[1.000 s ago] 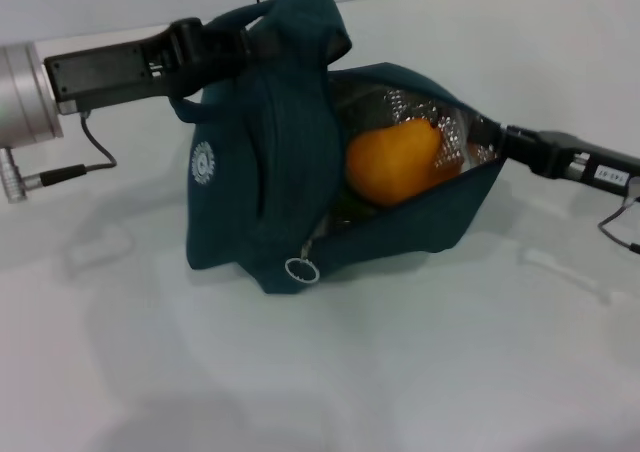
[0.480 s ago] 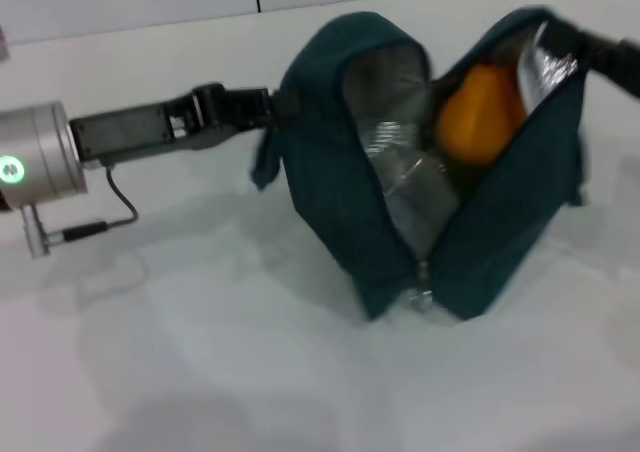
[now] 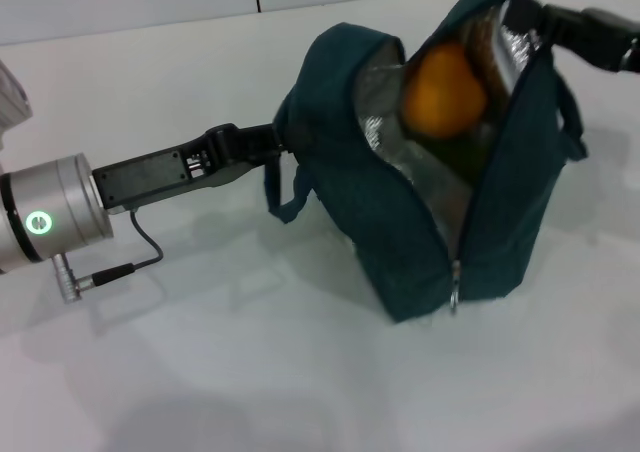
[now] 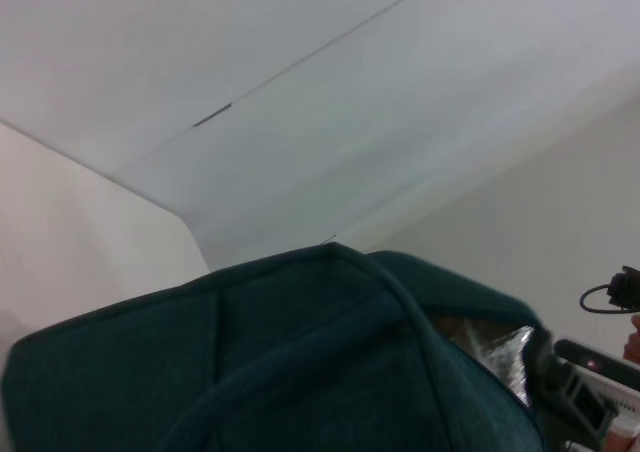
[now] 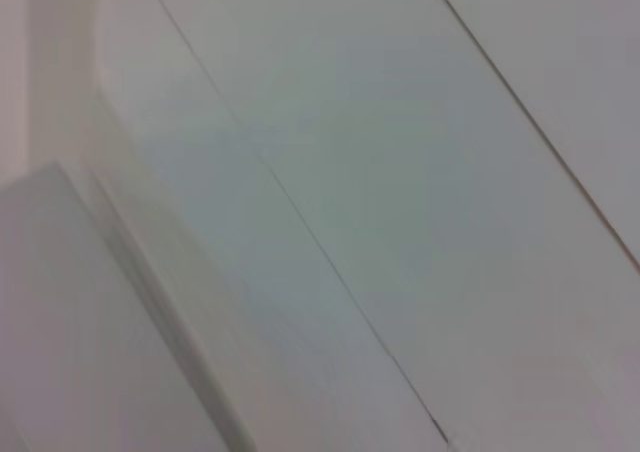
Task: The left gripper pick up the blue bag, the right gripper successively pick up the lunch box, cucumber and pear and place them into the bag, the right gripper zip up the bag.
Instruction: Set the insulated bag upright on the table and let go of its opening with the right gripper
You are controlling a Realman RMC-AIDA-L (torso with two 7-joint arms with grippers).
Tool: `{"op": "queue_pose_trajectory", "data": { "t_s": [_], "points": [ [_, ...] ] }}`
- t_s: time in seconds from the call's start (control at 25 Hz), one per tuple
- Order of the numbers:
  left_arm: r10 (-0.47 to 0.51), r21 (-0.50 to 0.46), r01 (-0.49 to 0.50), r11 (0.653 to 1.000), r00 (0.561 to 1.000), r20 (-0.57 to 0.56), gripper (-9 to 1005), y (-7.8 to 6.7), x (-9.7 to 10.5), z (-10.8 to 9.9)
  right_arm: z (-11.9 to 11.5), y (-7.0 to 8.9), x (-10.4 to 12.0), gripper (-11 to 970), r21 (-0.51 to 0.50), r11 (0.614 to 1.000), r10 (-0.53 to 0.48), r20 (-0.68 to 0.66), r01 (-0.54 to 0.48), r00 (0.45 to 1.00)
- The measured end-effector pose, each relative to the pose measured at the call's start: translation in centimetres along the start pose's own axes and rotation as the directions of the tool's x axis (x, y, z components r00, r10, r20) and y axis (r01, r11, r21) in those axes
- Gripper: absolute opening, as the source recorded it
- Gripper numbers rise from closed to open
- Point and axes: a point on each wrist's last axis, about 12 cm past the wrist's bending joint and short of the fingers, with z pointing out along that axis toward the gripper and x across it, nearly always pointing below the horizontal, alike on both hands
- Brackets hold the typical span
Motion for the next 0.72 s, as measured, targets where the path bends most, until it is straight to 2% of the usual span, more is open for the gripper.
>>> {"op": "queue_pose_trajectory", "data": {
  "t_s": [0.36,0.72],
  "points": [
    [0.008,-0.025,-0.008,1.0,1.0,0.006,69,0.2,-0.3,0.1,1.8,0.3,1.2,17,-0.05,0.995,0.08,-0.077,-0.084,0.994],
    [0.024,-0.052,-0.023,0.998,1.0,0.019,70,0.6,-0.3,-0.1,1.6,0.1,1.5,39,-0.024,0.993,0.113,-0.069,-0.115,0.991]
  ]
}}
